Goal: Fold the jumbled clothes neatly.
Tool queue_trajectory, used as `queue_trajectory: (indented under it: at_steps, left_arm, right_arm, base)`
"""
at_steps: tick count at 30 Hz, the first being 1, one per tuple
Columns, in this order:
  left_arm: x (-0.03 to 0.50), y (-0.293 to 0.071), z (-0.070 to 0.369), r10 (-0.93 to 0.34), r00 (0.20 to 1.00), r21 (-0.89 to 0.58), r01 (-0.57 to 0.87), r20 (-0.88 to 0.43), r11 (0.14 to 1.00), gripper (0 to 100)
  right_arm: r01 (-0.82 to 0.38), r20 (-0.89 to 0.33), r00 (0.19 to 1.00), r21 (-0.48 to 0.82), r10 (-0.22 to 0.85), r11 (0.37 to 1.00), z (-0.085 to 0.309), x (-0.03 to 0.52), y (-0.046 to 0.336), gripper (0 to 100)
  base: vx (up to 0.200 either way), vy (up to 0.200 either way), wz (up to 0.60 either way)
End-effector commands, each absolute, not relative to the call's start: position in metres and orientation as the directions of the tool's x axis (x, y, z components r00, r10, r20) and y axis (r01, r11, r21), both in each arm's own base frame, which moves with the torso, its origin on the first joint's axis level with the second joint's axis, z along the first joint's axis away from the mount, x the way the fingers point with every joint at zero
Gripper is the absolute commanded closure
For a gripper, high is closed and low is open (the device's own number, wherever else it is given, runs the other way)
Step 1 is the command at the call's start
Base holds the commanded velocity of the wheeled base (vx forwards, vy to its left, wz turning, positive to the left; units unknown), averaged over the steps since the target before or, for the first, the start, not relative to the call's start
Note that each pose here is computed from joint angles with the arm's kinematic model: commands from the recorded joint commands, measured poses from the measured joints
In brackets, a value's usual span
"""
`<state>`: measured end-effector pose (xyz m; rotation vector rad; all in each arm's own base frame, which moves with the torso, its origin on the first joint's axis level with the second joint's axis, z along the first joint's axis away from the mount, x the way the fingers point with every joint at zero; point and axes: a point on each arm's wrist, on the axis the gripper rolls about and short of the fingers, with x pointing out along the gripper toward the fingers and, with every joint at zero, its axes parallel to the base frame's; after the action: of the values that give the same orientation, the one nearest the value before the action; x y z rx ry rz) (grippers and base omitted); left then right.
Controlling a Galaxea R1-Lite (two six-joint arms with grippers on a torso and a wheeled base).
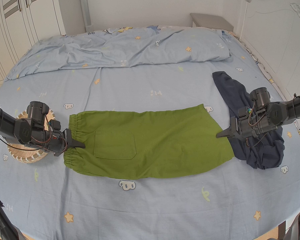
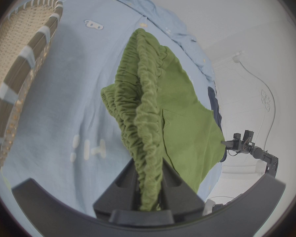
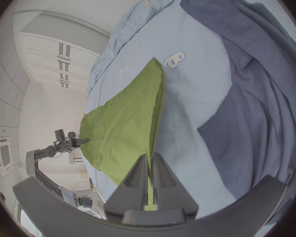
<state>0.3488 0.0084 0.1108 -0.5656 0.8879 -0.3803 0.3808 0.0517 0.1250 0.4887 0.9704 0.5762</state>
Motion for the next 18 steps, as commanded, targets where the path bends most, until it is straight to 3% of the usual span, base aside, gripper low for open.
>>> queue_trajectory:
  at_steps: [1,10,18]
  left_arm:
    - [0.333,0.012,0.108,-0.527,0.538,-0.589,0.068,-0.658,0.805,100]
    - [0.279,0.024,0.101,-0.508,0.478,-0.551,0.058,-0.717,0.832,100]
    - [0.230,0.020,0.099,-0.506,0.454,-0.544,0.053,-0.734,0.837,100]
  right_arm:
    - [-0.242,-0.614,0.445,0.618,0.651,0.748,0.141,0.356,0.050,100]
    - [-0.207,-0.649,0.397,0.626,0.649,0.752,0.136,0.303,0.046,100]
    - [-0.206,-0.693,0.284,0.632,0.663,0.748,0.108,0.250,0.060,100]
  base:
    - [0.000,0.000,0.00]
    - [0.000,0.000,0.00]
    - [0.000,0.000,0.00]
